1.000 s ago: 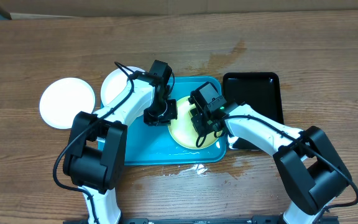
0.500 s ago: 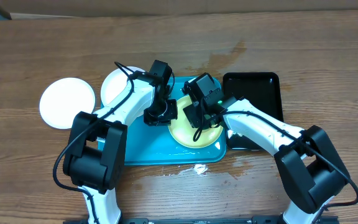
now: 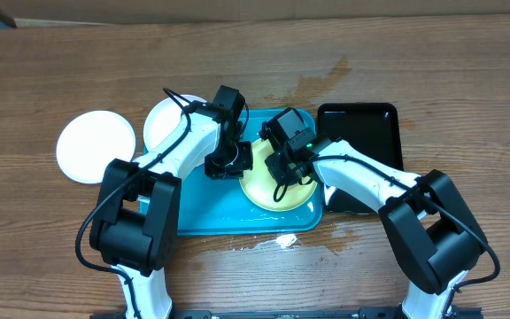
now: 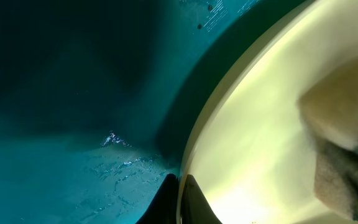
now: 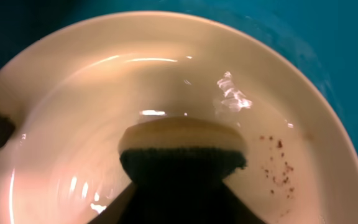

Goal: Clean dirty plates on tray and stack at the side
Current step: 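Carry the sponge back and scrub the yellow plate again with the right gripper, then put the sponge down in the black tray and release it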

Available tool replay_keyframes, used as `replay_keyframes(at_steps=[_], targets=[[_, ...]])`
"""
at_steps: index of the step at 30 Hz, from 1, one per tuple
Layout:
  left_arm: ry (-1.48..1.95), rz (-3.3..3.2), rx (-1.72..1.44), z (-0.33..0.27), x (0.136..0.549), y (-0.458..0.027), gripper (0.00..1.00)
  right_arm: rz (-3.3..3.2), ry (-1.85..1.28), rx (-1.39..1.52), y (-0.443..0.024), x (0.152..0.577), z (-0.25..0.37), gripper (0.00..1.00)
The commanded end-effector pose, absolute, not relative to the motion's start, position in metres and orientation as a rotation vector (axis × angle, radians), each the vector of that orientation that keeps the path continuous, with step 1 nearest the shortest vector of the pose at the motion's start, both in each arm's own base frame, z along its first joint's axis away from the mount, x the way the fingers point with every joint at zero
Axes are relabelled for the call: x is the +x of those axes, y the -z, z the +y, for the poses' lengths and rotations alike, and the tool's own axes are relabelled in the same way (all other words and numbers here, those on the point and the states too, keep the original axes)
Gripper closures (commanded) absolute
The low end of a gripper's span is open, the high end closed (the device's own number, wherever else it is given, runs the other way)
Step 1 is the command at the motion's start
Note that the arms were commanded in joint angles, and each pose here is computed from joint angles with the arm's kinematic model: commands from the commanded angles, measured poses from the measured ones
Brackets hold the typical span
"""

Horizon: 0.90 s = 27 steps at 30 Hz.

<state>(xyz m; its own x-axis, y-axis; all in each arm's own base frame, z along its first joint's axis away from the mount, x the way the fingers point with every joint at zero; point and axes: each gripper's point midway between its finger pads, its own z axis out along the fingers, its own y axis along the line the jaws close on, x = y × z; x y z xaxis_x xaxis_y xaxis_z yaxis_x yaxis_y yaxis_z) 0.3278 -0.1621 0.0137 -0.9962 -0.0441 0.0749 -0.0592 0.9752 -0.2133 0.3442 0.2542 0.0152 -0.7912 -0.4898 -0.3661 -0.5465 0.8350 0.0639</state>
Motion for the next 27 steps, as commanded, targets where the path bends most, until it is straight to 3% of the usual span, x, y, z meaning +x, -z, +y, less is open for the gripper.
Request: replay_keyframes(at_steps=[1, 3, 10, 18, 27], targets=[[-0.362, -3.035, 0.027, -0.169, 0.324, -0.011, 0.96, 2.674, -0.246, -0.809, -0.014, 0.342, 0.257, 0.84], [-0.361, -3.034, 0.027, -0.169, 0.324, -0.011, 0.96, 2.671, -0.245, -0.817, -0.014, 0.342, 0.257, 0.96], [-0.361, -3.034, 0.027, -0.169, 0.324, -0.011, 0.96, 2.657, -0.271, -0.815, -0.023, 0.347, 0.263, 0.96], [-0.358, -3.031, 0.027, -0.168, 0.323, -0.011, 0.96, 2.600, -0.411, -0.640, -0.098, 0.370, 0.282, 0.96], [-0.359, -3.031, 0.028, -0.168, 0.323, -0.011, 0.96, 2.731, -0.360, -0.368, -0.118, 0.393, 0.221, 0.96]])
